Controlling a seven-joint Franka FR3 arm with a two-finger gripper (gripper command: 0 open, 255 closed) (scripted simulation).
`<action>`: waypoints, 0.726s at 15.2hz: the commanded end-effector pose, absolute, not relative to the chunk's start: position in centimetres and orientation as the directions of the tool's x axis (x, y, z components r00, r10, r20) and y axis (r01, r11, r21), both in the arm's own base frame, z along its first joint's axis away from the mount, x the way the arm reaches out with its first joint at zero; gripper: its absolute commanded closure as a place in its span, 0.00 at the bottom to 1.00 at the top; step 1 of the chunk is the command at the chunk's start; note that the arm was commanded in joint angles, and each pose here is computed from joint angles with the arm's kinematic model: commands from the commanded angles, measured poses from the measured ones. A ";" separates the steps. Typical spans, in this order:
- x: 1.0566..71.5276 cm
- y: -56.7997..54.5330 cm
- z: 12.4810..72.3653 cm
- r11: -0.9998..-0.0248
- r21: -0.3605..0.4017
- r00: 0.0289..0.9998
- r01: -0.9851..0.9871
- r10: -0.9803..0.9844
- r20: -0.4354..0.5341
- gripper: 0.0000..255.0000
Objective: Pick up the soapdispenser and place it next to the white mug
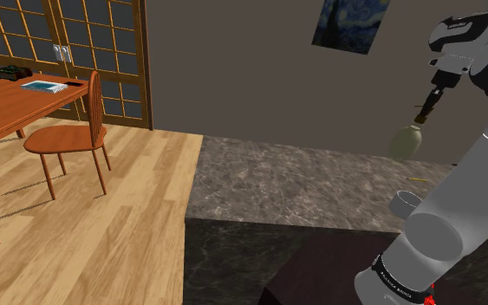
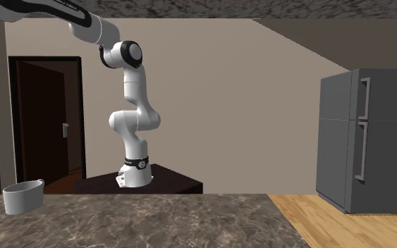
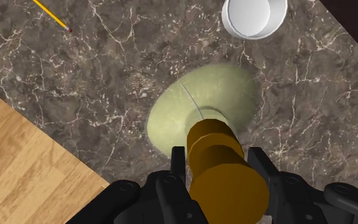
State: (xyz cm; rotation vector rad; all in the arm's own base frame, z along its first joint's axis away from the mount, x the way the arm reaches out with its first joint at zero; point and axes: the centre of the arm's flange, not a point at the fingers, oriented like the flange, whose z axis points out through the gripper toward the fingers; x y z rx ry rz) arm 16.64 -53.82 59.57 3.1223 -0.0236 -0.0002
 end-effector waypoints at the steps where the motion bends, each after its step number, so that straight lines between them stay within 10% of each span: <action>1: 16.6 -53.8 58.5 -1.000 0.020 1.000 -0.015 -0.015 0.000 1.00; 11: 16.6 -53.8 53.3 -1.000 0.020 1.000 -0.015 -0.015 0.000 1.00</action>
